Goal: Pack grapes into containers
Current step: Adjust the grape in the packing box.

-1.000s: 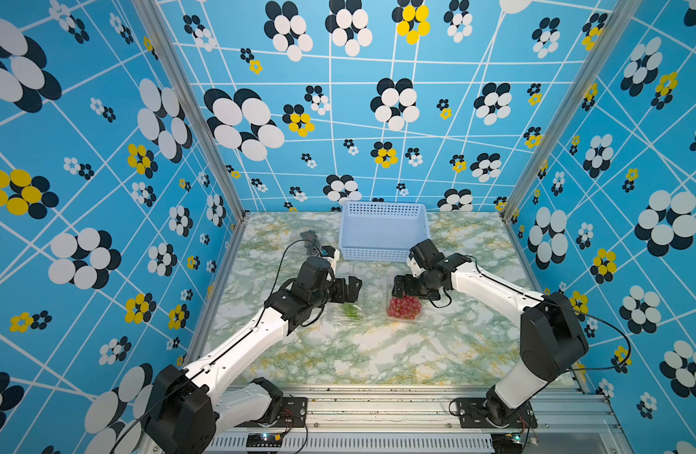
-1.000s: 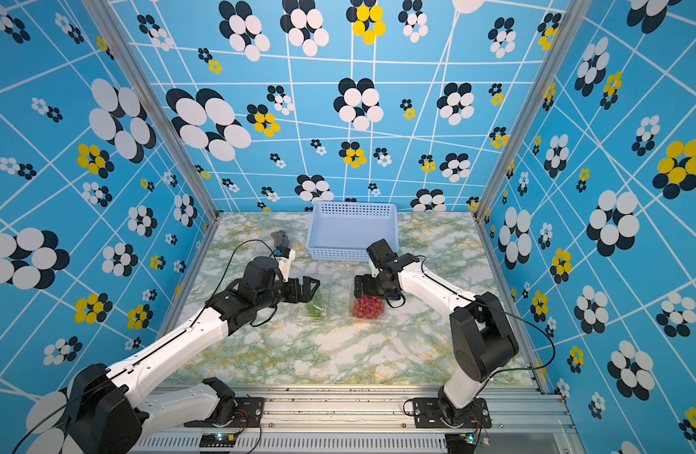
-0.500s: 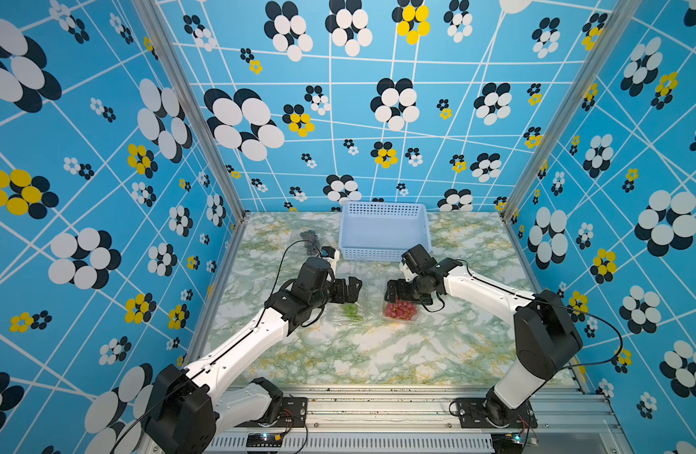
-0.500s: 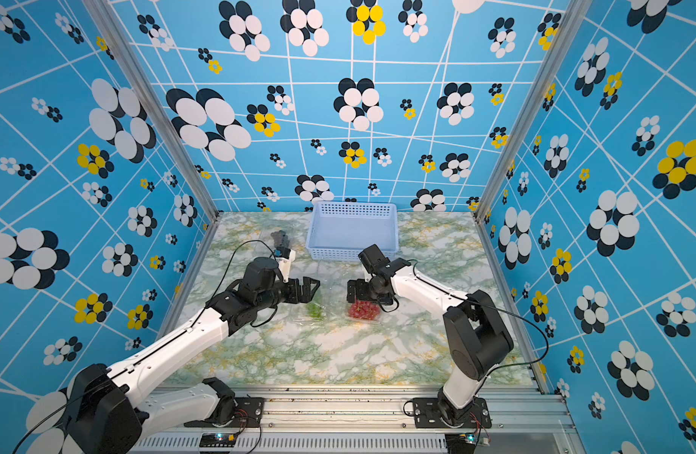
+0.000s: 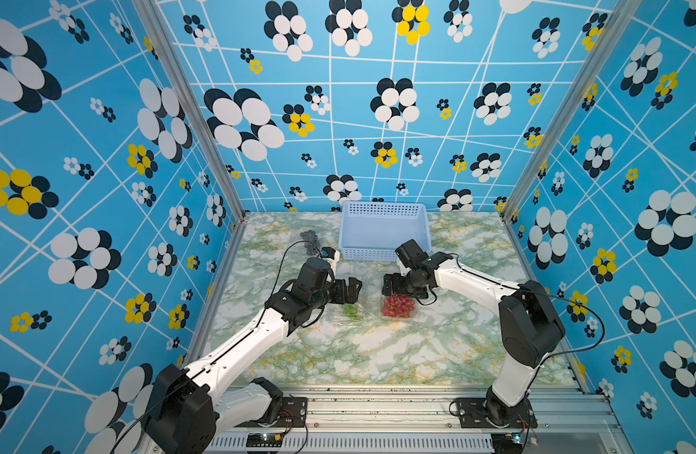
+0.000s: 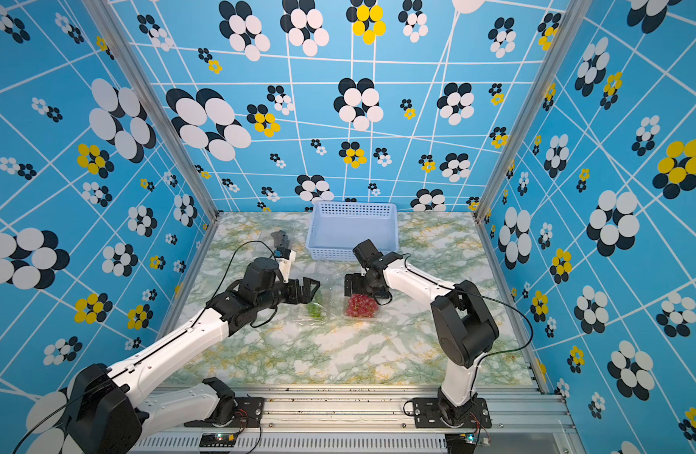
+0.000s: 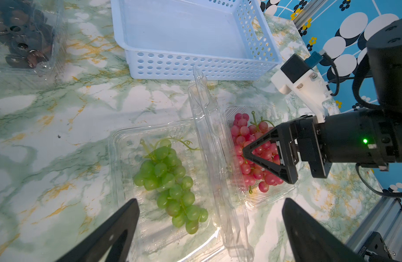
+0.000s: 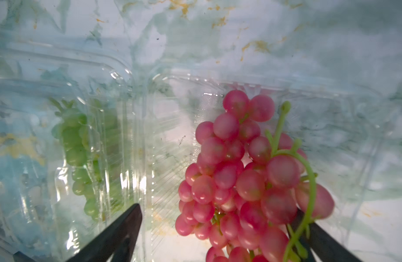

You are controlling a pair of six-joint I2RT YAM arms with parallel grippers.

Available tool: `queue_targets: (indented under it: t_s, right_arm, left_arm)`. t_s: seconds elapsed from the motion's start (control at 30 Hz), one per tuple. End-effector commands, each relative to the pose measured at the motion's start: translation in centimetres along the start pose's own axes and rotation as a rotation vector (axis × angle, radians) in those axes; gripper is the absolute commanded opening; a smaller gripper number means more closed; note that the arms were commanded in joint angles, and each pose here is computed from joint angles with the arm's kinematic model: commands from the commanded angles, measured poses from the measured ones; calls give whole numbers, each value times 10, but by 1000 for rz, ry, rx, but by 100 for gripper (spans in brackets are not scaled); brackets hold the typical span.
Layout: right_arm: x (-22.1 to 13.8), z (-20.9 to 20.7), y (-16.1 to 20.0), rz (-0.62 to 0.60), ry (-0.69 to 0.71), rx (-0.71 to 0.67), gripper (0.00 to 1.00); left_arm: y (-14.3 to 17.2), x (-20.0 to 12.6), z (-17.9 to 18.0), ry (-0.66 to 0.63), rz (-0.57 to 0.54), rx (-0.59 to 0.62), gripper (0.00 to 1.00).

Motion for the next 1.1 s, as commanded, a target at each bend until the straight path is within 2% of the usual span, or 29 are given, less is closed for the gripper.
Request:
queue_targets:
  t_s: [0.0,0.3,0.77,1.07]
  right_arm:
    - [-22,-1,-1,-39,60,-6,99]
    - [-36,-8,1,-76,108,-16,99]
    - [-27,-6,25,-7,-46,10,99]
    - [-33,-6,25,-34,-50,7,99]
  left_arm:
    - [2,-1,2,11,-1,-9,100]
    - [1,-2,1,13,-3,-12,100]
    - [2,3,1,17,6,-17,99]
    - [2,2,1,16,6,-16,99]
Point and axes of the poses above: each gripper's point midway between its finger pads, its own x axis out along the fingers, its own z axis along the line the jaws close on, y = z × x, the point moved 9 cm from there along -x, back along the fingers, and after that the axes turned 2 degrees about x, right-handed, at the moved point
